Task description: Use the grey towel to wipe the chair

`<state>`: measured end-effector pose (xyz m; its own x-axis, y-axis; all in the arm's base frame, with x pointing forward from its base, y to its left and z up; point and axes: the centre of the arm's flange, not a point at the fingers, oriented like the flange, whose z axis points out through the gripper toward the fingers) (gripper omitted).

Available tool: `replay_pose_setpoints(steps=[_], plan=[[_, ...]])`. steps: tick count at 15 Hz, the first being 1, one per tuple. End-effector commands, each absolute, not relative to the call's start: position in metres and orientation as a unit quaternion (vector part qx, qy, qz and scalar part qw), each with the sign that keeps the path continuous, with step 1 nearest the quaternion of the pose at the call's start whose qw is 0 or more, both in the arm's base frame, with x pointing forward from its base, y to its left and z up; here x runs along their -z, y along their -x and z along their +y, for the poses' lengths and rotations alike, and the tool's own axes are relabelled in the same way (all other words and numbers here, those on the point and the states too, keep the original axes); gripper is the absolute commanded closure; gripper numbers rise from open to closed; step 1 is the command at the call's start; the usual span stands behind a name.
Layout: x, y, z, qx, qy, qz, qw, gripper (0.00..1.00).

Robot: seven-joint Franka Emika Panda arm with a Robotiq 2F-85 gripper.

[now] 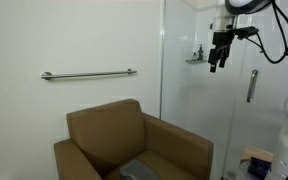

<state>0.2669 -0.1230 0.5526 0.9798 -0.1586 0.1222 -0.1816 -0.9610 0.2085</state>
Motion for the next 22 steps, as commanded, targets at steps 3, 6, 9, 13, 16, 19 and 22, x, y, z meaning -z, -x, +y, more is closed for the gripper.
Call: replay_pose_setpoints(steps=[3, 6, 9, 13, 16, 19, 22], plan=[[-0.553, -0.267, -0.123, -0.052, -0.989, -0.086, 0.110, 0.00], [-0.531, -0.298, -0.103, -0.072, -0.989, -0.089, 0.093, 0.00], [-0.498, -0.326, -0.071, -0.086, -0.991, -0.093, 0.053, 0.00], [-0.421, -0.358, -0.008, -0.061, -0.994, -0.087, 0.006, 0.00], [-0.416, -0.343, -0.002, -0.048, -0.996, -0.075, 0.008, 0.00], [-0.406, -0.347, 0.003, -0.037, -0.997, -0.072, 0.010, 0.00], [-0.412, -0.349, 0.006, -0.041, -0.997, -0.065, 0.002, 0.00]])
